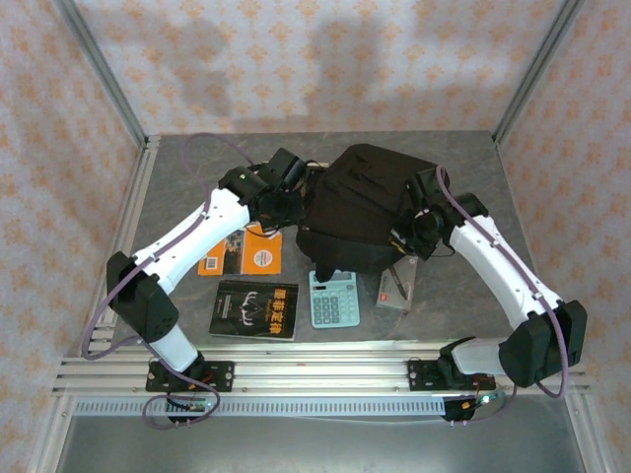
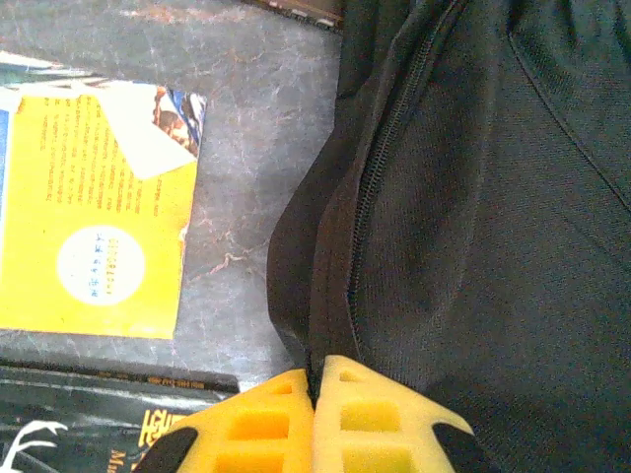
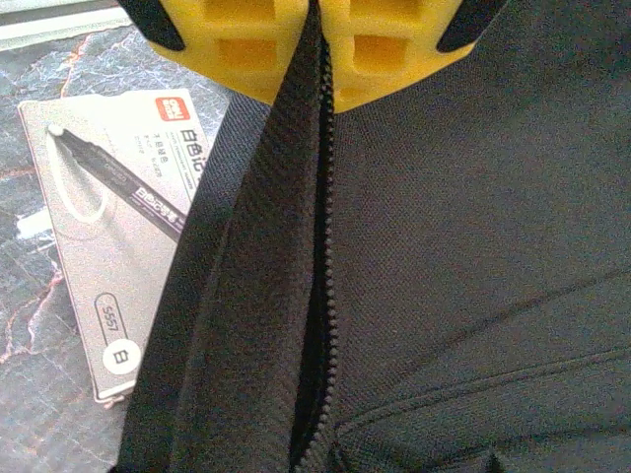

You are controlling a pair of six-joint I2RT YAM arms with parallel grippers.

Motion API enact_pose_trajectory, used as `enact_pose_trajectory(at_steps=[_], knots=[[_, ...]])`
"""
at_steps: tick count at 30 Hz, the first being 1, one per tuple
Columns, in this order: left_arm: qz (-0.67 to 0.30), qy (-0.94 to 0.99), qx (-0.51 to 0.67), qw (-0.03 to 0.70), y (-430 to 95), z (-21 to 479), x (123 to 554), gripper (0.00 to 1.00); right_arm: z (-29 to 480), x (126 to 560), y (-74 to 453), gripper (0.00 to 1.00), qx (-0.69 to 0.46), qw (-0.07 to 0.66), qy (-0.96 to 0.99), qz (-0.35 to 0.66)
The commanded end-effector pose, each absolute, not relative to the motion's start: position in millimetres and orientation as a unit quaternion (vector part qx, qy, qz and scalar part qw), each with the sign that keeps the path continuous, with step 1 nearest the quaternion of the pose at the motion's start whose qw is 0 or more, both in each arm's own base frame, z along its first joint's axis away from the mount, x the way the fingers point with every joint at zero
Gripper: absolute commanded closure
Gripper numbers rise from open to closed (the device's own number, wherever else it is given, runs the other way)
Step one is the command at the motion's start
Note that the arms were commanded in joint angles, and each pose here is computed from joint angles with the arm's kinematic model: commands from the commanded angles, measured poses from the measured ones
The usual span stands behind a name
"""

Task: Pack the student bag
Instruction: Unzip the student bag at the top-right of the table.

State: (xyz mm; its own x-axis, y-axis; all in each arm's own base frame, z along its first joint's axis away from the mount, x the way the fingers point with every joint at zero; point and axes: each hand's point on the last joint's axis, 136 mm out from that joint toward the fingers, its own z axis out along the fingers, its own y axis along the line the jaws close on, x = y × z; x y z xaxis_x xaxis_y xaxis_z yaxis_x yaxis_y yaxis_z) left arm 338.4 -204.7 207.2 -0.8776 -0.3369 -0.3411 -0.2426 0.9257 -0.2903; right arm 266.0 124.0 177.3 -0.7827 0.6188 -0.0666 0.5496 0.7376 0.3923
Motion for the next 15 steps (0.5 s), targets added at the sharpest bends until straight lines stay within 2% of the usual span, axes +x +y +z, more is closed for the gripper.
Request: enact_pose_trajectory(at_steps=[1, 5, 8, 12, 15], knots=[[-0.104, 0.955, -0.145, 0.236, -192, 222, 356, 1.0, 204, 275, 118, 1.0, 0.257, 0.151, 0.935, 0.193], [-0.126, 0.951, -0.141, 0.247, -194, 240, 352, 1.0, 251, 303, 157, 1.0, 0.175, 0.218, 0.906, 0.318], [-0.146, 0.943, -0.142, 0.263, -194, 261, 348, 1.0, 275, 317, 163, 1.0, 0.168, 0.255, 0.886, 0.348], [-0.176, 0.927, -0.143, 0.3, -196, 300, 352, 1.0, 266, 318, 165, 1.0, 0.182, 0.249, 0.881, 0.36], [-0.196, 0.923, -0.142, 0.3, -200, 313, 350, 1.0, 252, 312, 165, 1.0, 0.181, 0.238, 0.884, 0.358]])
